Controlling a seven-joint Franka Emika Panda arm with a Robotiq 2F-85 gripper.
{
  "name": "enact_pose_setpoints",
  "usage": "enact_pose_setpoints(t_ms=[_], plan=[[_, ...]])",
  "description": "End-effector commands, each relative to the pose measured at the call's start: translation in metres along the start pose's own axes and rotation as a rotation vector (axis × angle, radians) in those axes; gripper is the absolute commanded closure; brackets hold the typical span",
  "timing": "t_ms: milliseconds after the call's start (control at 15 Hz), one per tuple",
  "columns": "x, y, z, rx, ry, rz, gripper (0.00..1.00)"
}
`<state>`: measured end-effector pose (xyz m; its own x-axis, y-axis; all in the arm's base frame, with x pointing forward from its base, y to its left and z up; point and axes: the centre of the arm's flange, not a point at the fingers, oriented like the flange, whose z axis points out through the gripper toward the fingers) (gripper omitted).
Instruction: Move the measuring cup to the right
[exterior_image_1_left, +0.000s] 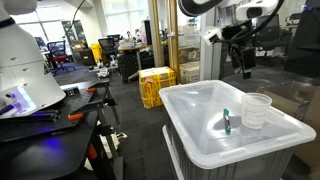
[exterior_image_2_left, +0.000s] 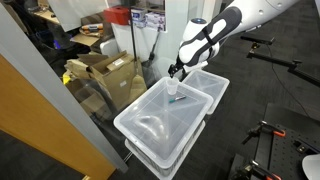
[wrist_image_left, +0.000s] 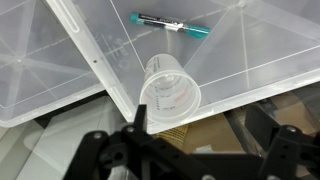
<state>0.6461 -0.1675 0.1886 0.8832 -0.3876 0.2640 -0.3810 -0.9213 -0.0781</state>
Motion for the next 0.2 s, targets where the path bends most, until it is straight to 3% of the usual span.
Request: enact_pose_setpoints(t_ms=[0, 133], plan=[[-0.0011, -0.0015, -0.0017, 0.0, 0.0, -0.003, 0.0], [-0.0025, -0.0032, -0.0042, 0.001, 0.002, -0.006, 0.0]])
